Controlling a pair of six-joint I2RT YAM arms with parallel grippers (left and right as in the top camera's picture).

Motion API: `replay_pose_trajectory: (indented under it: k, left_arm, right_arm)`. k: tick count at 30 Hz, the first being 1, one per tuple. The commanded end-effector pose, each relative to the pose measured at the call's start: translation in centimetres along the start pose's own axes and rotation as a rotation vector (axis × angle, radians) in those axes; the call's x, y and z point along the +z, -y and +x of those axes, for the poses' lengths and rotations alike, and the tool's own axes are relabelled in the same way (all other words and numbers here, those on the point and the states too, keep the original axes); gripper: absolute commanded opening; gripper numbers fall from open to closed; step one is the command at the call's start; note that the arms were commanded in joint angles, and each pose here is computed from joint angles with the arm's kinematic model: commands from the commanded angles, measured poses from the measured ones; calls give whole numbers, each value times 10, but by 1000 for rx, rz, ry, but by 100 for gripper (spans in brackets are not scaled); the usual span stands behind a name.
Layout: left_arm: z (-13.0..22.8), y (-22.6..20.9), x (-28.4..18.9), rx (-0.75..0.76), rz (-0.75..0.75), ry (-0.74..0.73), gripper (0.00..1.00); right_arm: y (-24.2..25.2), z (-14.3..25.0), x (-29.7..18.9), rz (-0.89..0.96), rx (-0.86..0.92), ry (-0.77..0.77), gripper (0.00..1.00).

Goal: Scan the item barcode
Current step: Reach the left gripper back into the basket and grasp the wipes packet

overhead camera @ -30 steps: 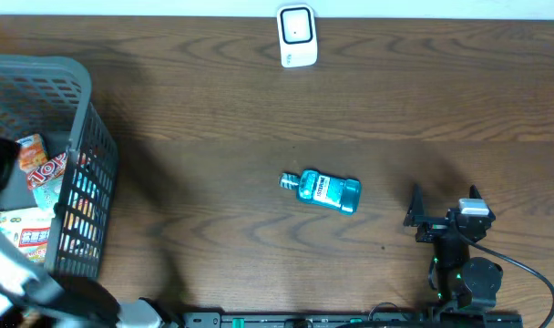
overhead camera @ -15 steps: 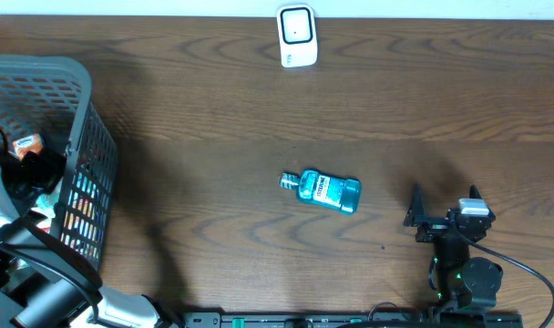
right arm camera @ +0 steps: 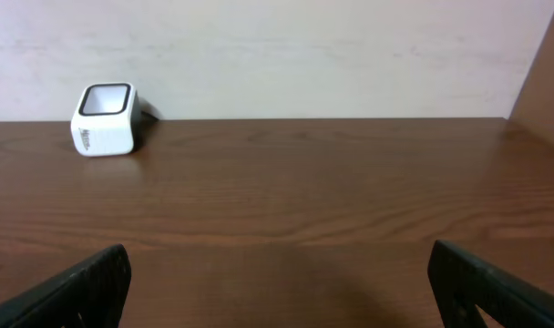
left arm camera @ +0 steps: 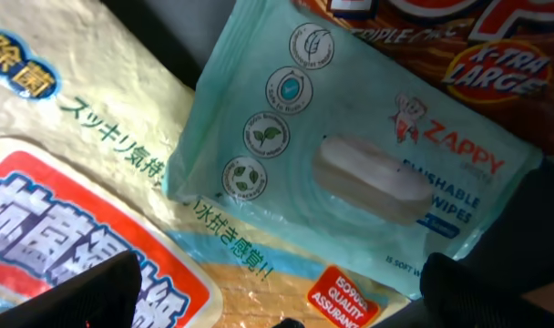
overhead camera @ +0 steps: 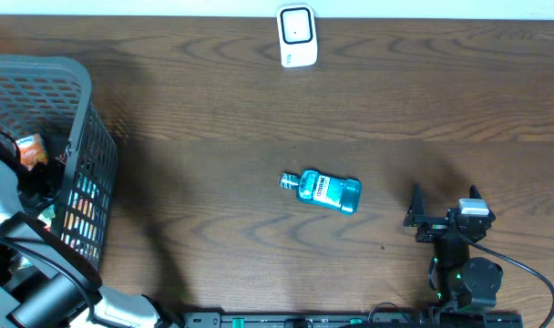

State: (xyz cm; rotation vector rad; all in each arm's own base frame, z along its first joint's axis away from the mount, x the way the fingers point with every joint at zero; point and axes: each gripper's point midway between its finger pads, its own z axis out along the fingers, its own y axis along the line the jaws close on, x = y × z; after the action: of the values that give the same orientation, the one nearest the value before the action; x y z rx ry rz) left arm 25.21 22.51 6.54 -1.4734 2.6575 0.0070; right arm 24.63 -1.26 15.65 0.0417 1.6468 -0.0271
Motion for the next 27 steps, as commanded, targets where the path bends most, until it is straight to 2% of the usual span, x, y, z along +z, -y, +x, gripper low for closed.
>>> replay_pose_trajectory:
  k: [1, 12, 18, 27]
  left_arm:
    - [1, 0, 6, 64, -15, 0, 98]
    - [-7, 19, 24, 223, -6, 19, 98]
    - [-14, 1, 36, 234, -118, 24, 98]
    - [-21, 4, 47, 289, -117, 36, 98]
  right_arm:
    - [-1, 1, 0, -6, -14, -3, 99]
    - [-1, 1, 0, -6, -15, -3, 99]
    - [-1, 1, 0, -6, -14, -3, 99]
    - [-1, 1, 0, -6, -14, -3, 99]
